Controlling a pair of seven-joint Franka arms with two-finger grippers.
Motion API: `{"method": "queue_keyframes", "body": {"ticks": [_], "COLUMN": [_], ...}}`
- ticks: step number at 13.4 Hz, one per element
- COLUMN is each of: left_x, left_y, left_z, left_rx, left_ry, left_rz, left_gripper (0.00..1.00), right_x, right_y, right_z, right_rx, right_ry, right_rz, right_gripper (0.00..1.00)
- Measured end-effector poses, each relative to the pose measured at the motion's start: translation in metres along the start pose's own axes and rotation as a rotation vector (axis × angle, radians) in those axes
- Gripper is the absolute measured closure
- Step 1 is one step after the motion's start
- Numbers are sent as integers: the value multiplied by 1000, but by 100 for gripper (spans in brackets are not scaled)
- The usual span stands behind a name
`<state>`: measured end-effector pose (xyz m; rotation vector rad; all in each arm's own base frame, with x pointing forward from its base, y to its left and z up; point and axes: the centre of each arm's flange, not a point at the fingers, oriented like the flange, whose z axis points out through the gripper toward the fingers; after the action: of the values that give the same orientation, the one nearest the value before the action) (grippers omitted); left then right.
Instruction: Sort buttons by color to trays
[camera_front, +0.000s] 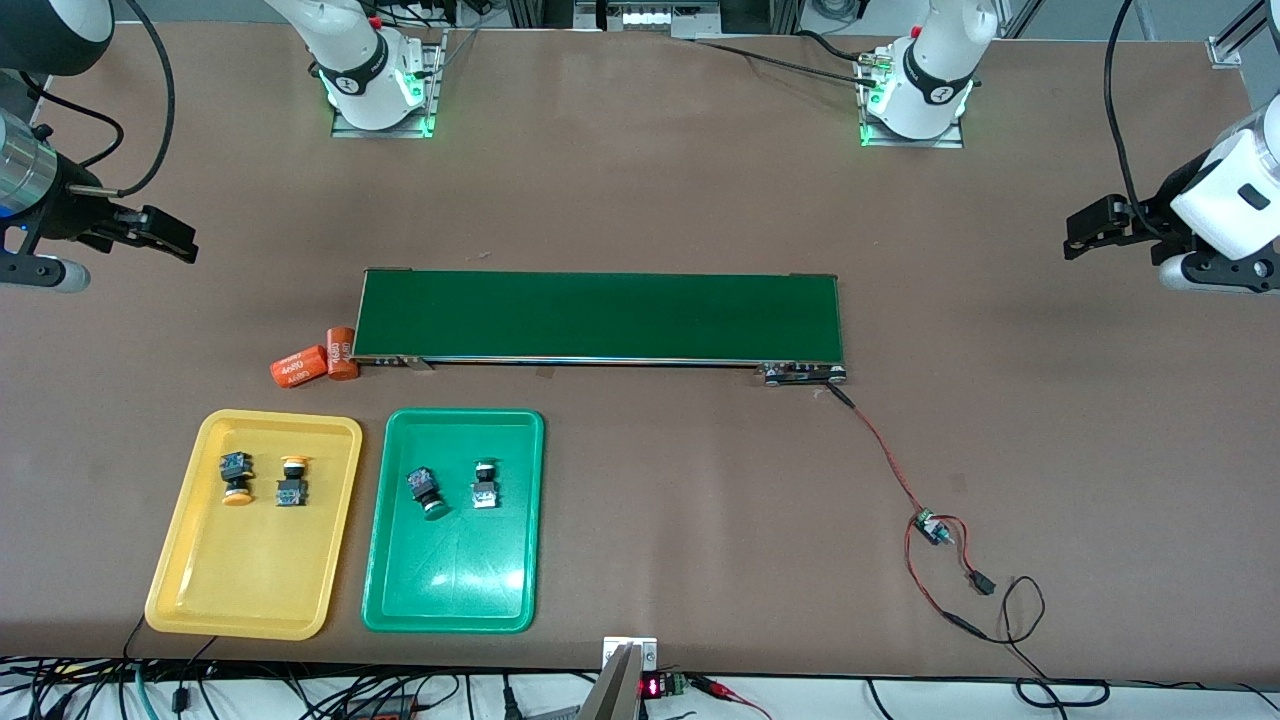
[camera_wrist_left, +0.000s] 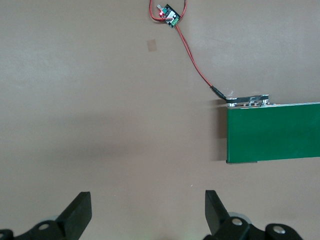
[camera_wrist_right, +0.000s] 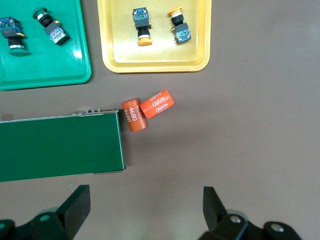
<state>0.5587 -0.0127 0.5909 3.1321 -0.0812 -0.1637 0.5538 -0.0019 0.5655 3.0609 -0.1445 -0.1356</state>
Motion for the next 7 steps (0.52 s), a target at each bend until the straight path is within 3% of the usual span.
{"method": "queue_keyframes", "body": {"ticks": [7], "left_x": [-1], "left_y": [0], "left_z": [1], "left_rx": [0], "left_ry": [-6], "left_rz": [0], "left_gripper": [0], "right_x": [0], "right_y": [-2], "right_z": [0], "right_rx": [0], "right_ry": [2], "right_rz": [-3], "right_gripper": [0]}}
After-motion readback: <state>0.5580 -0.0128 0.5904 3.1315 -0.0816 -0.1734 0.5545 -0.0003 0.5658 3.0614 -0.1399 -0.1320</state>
